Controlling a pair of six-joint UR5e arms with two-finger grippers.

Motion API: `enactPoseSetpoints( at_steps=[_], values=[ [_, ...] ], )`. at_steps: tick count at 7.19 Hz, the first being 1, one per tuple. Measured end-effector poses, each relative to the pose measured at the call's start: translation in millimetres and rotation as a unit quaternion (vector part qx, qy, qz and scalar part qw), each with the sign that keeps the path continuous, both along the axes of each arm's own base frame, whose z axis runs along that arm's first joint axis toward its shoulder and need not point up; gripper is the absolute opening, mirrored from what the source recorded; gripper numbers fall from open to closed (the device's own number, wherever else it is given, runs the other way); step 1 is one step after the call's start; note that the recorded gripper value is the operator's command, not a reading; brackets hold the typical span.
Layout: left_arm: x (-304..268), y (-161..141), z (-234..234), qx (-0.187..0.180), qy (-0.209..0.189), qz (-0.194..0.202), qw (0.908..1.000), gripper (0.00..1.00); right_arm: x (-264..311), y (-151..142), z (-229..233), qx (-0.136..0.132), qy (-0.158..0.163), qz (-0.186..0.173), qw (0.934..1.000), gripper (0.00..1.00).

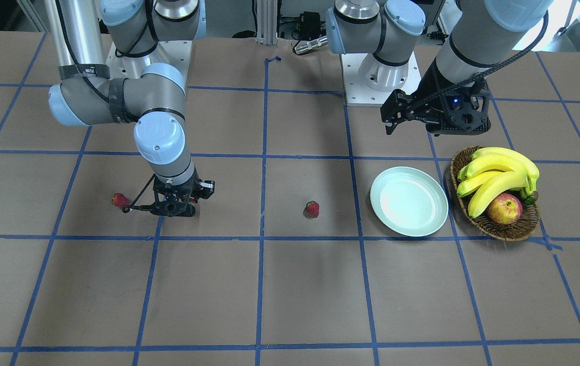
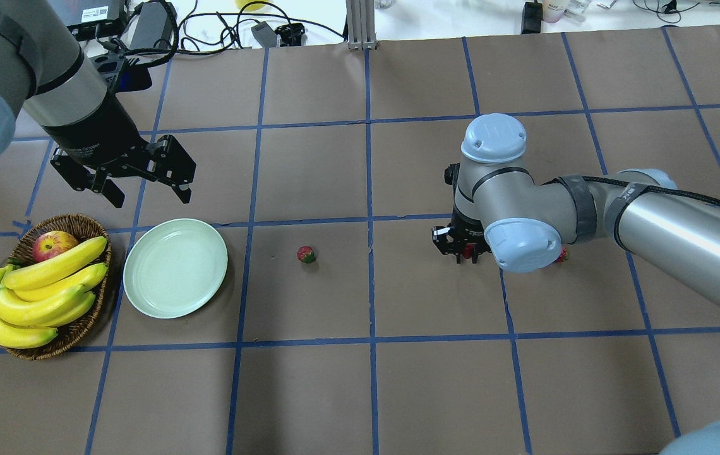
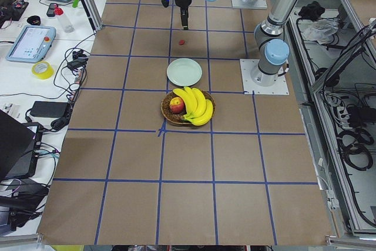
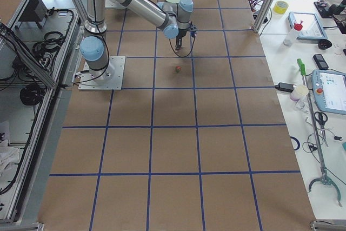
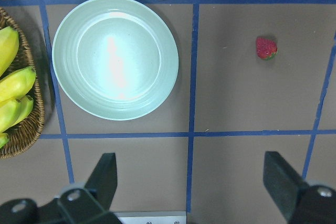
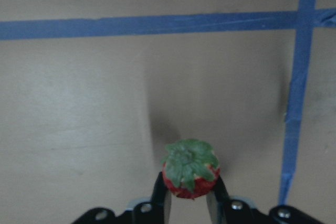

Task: Collect all strawberries into plate
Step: 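Carry the strawberry beside the first one and release it with the right gripper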

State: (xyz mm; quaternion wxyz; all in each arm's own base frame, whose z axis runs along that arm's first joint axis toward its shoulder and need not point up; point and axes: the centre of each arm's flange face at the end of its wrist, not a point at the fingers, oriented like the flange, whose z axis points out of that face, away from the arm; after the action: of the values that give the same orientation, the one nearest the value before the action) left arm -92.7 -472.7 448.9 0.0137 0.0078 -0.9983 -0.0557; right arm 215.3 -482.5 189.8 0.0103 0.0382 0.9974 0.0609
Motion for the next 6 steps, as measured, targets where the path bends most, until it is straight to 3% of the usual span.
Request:
enactPoseSetpoints(
  at_steps=[2, 4, 5, 6],
  values=[
    [0.0, 0.1, 0.1, 0.000, 0.000, 0.000, 1.0000, 1.00, 63.8, -3.9, 13.8, 0.003, -0.074, -0.062, 0.9953, 0.00],
    [0.2, -1.3, -0.2, -0.001, -0.001, 0.000, 1.0000, 1.00, 127.9, -7.8, 13.8, -0.003, -0.099, -0.079, 0.9919, 0.02],
    [0.8, -1.5, -0.3, -0.002, -0.003, 0.000, 1.0000, 1.00, 154.5, -10.1, 7.9, -0.004, -0.102, -0.080, 0.9916, 0.11],
    [1.2, -1.5, -0.7, -0.001, -0.006, -0.001, 1.0000, 1.00, 170.5, -10.9, -0.4, -0.002, -0.102, -0.080, 0.9916, 0.34]
  ],
)
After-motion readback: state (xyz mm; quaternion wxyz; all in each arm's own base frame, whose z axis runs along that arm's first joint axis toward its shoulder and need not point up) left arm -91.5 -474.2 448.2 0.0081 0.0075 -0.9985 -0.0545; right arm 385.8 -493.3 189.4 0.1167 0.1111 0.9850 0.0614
